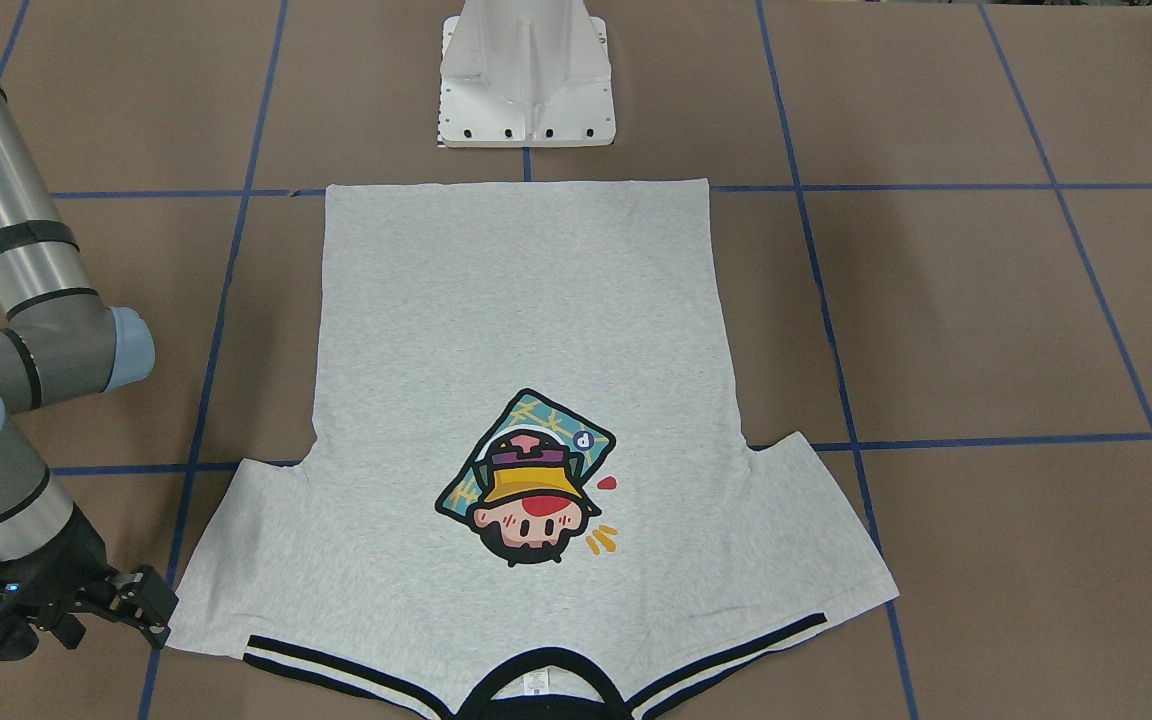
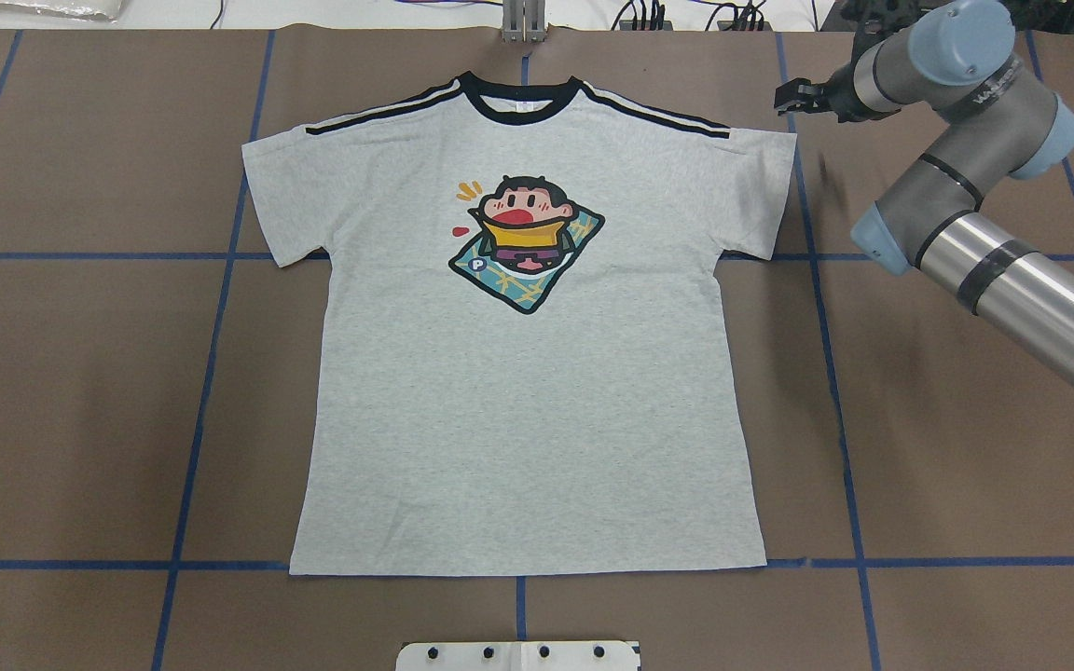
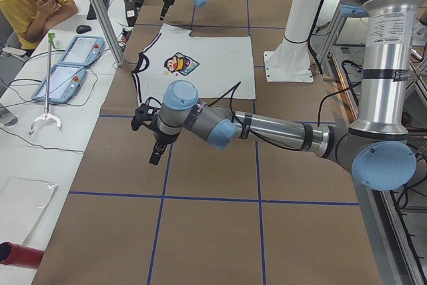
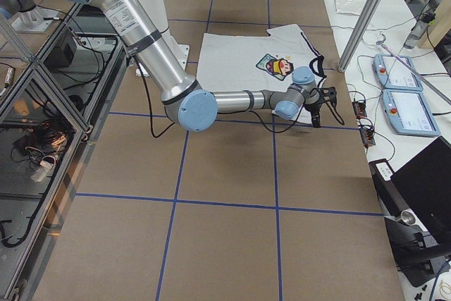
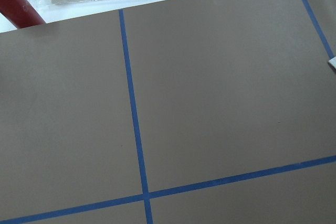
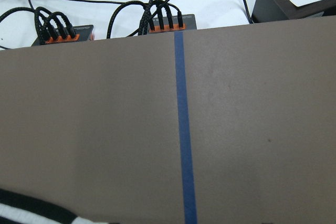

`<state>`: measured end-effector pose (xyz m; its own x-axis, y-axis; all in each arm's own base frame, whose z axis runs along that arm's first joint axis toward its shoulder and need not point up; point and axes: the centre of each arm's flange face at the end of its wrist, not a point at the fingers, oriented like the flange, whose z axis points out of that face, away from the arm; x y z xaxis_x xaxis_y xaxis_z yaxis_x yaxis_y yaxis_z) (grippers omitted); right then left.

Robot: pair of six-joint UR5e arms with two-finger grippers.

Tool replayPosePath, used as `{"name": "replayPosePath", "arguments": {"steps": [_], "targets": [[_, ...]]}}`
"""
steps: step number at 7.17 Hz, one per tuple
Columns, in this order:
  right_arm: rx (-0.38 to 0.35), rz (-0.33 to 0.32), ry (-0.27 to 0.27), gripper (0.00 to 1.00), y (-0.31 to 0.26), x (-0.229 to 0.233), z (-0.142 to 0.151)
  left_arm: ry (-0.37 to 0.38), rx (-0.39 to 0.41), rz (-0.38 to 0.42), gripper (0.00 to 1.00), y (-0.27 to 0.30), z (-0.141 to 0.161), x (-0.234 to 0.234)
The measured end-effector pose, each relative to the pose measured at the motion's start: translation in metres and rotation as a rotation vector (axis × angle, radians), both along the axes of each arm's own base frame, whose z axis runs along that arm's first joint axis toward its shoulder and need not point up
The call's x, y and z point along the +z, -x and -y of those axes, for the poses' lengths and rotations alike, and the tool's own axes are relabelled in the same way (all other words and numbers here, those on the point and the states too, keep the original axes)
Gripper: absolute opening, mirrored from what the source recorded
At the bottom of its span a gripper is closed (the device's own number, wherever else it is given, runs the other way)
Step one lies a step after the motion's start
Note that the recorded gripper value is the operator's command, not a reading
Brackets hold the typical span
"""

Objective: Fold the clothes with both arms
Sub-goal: 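Move the right arm in toward the shirt's striped shoulder near the collar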

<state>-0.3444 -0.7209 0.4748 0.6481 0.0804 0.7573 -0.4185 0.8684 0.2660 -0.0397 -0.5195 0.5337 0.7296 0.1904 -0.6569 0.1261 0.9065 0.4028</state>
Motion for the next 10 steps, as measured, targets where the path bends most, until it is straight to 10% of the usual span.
{"name": "replayPosePath", "arguments": {"steps": [4,8,10], "targets": [[0.082,0.022,0.029,0.49,0.038,0.019,-0.002,-0.003,-0.002,0.004,1.00,0.000,0.000,0.000],[0.103,0.045,0.026,0.43,0.032,0.018,-0.010,0.000,-0.005,0.000,1.00,-0.001,0.000,-0.001],[0.104,0.046,0.025,0.19,0.025,0.026,-0.018,0.001,-0.005,0.000,1.00,-0.001,0.001,0.000]]}}
